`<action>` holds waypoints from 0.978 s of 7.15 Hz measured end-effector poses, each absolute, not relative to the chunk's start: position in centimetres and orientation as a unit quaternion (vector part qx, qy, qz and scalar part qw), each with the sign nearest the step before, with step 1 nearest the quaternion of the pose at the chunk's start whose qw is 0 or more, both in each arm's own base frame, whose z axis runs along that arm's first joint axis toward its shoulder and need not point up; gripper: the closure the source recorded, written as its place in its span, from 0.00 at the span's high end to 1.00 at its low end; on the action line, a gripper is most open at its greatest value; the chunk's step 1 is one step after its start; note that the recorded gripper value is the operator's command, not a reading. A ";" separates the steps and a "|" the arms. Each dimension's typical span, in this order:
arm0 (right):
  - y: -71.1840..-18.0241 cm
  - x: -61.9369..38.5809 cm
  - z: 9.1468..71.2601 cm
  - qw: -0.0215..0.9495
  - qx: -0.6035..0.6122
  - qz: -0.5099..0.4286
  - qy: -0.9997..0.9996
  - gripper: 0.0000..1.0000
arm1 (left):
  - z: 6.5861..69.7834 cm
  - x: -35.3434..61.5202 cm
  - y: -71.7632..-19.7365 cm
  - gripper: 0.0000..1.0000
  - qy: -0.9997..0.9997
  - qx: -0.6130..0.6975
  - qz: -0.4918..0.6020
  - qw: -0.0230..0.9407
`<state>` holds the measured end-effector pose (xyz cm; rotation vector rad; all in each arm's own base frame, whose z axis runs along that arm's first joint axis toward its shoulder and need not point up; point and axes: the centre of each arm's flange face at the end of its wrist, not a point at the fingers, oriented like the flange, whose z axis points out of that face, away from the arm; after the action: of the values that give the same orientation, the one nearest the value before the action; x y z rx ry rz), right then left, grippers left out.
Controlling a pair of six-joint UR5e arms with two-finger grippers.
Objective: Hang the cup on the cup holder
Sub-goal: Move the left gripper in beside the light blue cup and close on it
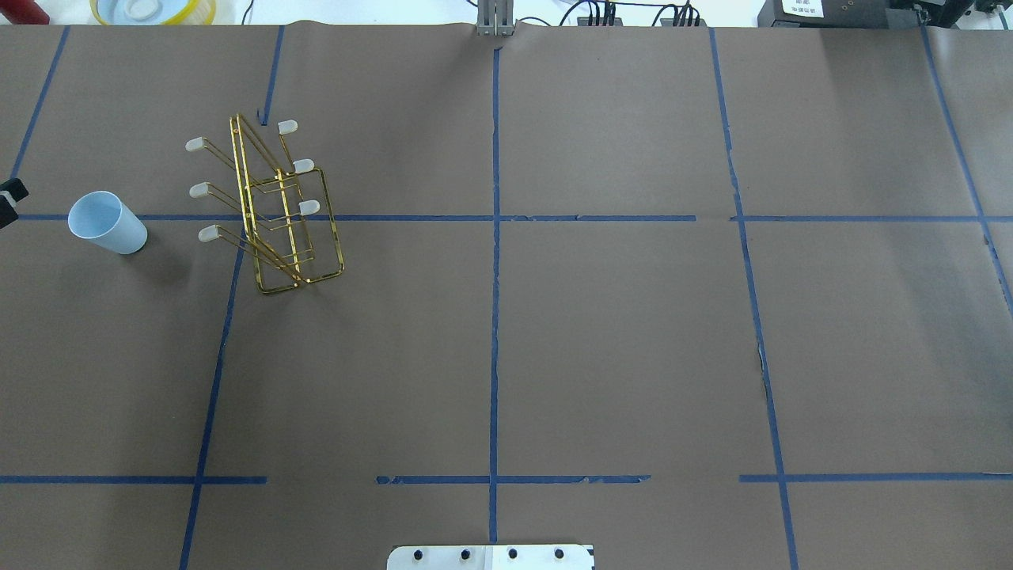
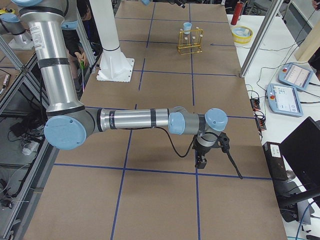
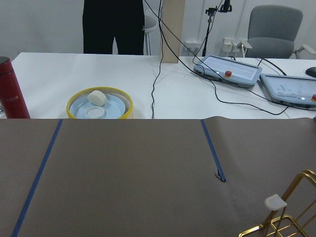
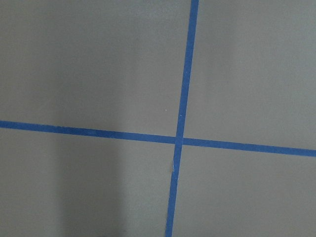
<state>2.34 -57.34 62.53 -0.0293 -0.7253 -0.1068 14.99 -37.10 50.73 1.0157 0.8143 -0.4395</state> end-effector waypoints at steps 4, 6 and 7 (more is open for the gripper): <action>-57.3 2.3 62.5 0.933 -0.014 -0.052 -0.355 1.00 | 56.1 18.8 -33.8 1.00 0.342 0.525 -0.213 0.749; -57.3 2.3 62.5 0.933 -0.014 -0.052 -0.355 1.00 | 57.3 20.4 -32.8 1.00 0.327 0.543 -0.220 0.741; -57.3 2.3 62.5 0.933 -0.014 -0.052 -0.355 1.00 | 58.2 21.3 -32.6 1.00 0.323 0.548 -0.229 0.737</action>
<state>2.34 -57.34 62.53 -0.0292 -0.7253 -0.1068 21.29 -32.56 58.16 1.2034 0.7085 -0.5022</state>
